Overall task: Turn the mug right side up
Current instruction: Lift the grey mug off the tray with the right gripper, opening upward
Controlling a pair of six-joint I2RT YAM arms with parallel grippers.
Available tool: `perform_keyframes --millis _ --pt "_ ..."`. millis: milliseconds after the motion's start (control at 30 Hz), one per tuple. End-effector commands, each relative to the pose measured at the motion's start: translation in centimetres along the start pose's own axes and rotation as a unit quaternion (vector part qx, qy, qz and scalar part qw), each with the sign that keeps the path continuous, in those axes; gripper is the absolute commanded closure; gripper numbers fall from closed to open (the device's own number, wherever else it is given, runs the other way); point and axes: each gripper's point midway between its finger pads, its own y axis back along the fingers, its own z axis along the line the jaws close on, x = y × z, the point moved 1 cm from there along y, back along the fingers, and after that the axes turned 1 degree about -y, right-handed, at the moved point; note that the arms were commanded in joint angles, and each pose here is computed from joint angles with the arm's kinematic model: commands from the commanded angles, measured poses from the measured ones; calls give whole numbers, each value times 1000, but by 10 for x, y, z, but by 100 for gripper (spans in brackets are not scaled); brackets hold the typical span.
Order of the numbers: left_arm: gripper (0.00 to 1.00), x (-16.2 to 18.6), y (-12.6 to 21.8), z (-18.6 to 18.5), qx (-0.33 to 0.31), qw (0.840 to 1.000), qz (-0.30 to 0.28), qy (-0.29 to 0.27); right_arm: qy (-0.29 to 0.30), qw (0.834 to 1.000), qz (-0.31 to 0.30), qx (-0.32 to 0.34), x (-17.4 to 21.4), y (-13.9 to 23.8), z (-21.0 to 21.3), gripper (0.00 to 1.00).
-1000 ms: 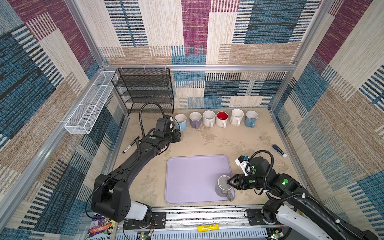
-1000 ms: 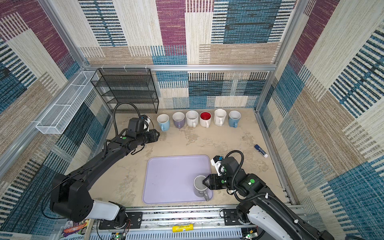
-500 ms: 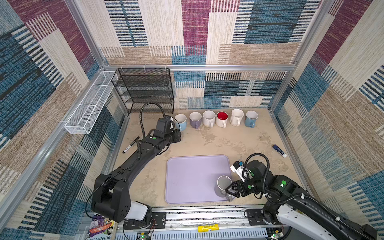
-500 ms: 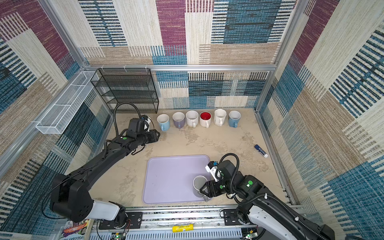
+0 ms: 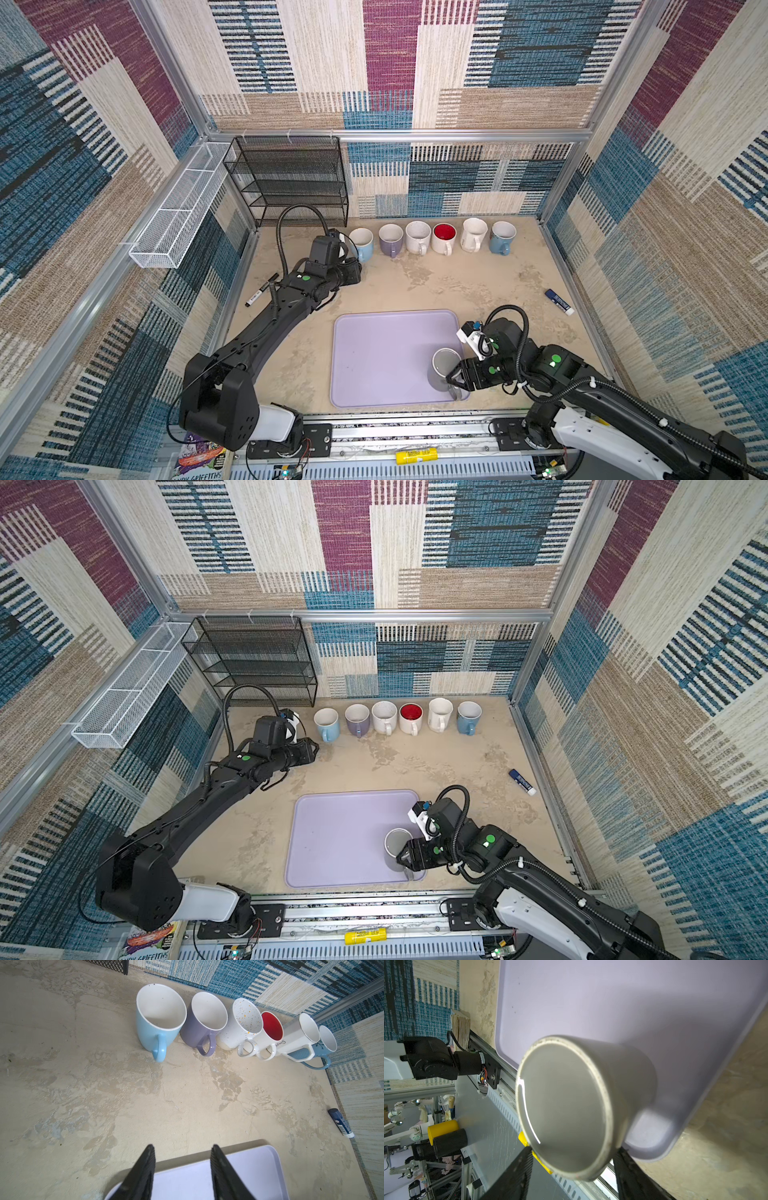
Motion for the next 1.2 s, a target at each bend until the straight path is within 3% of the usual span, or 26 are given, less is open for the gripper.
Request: perform_keyframes --millis 0,700,1167 --pt "55 0 3 3 -9 1000 -3 -8 -18 999 -29 27 -13 0 -6 37" --pt "55 8 18 8 -10 1000 -13 -11 96 981 -95 142 -115 -20 2 38" --pt "56 26 19 14 -4 1000 -16 7 97 966 -94 218 -138 -24 -12 39"
